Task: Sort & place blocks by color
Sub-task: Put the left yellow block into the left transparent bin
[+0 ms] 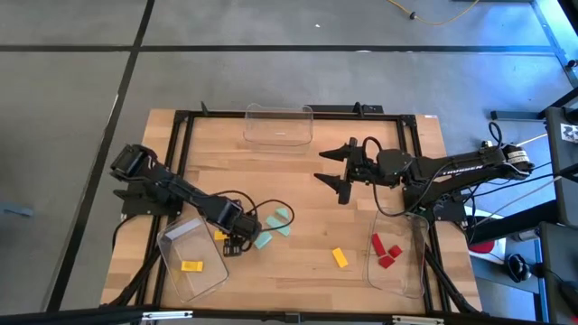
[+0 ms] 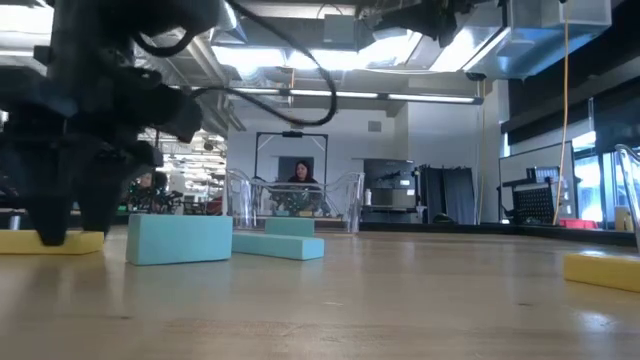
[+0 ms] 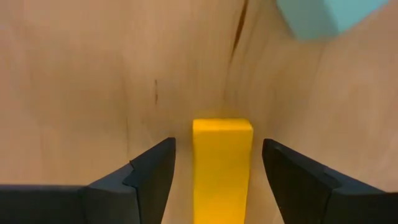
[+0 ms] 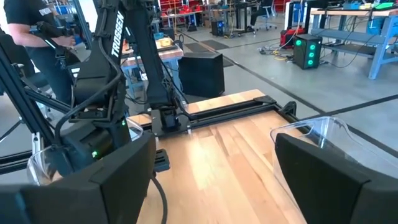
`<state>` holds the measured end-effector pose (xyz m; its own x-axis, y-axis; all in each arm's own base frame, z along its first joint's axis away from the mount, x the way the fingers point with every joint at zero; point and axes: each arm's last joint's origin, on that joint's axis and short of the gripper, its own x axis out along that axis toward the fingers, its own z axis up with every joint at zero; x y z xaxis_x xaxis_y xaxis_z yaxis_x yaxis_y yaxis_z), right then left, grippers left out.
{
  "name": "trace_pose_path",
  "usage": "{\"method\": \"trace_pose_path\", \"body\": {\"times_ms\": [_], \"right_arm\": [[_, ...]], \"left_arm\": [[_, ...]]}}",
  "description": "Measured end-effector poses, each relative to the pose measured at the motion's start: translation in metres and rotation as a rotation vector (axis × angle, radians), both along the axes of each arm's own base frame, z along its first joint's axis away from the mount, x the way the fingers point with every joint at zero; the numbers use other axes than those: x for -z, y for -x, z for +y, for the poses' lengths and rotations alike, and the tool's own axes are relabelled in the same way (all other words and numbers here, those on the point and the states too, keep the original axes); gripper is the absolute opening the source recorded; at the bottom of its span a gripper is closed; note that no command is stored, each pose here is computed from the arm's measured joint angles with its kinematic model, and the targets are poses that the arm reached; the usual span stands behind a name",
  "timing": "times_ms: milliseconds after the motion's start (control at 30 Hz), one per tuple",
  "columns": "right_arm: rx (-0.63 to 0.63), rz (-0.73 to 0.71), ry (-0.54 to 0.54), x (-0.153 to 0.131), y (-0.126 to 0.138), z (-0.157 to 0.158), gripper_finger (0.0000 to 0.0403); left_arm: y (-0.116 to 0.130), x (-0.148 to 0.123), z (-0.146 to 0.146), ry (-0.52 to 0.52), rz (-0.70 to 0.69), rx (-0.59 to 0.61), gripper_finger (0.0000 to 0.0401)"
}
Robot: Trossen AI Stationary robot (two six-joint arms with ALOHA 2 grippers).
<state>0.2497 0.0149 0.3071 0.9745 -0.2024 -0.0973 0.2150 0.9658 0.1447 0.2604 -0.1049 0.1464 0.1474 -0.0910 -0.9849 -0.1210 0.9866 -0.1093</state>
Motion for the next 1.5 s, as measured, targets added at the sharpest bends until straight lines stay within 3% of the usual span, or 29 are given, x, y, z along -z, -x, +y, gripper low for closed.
{"method": "trace_pose_path", "body": {"times_ms": [333, 600, 733, 967, 1100, 1300, 1400, 1500], "right_arm": [[0.0, 0.02, 0.0, 0.002, 0.0, 0.0, 0.0332], [-0.002, 0.025, 0.0, 0.002, 0.0, 0.0, 0.0332], [-0.001, 0.026, 0.0, 0.002, 0.0, 0.0, 0.0332], [-0.001, 0.027, 0.0, 0.003, 0.0, 0.0, 0.0332], [-0.002, 0.034, 0.0, 0.003, 0.0, 0.0, 0.0332], [0.003, 0.027, -0.047, 0.003, 0.0, 0.0, 0.0332], [0.008, 0.021, -0.08, 0.004, 0.001, 0.0, 0.0332], [0.01, 0.011, -0.108, 0.003, 0.0, 0.0, 0.0332]], "left_arm": [[0.005, 0.006, 0.002, 0.001, 0.016, -0.001, 0.0224], [0.0, 0.006, 0.009, -0.008, -0.012, -0.034, 0.0118], [-0.007, 0.002, 0.022, 0.004, -0.029, -0.052, 0.0113], [-0.013, -0.042, 0.065, -0.028, -0.187, -0.087, 0.0113], [0.0, -0.092, 0.1, -0.099, -0.433, -0.195, 0.0113], [0.028, -0.17, 0.14, -0.166, -0.945, -0.317, 0.0113], [0.035, -0.198, 0.147, -0.168, -1.181, -0.291, 0.0113], [0.035, -0.212, 0.15, -0.147, -1.332, -0.246, 0.0113]]}}
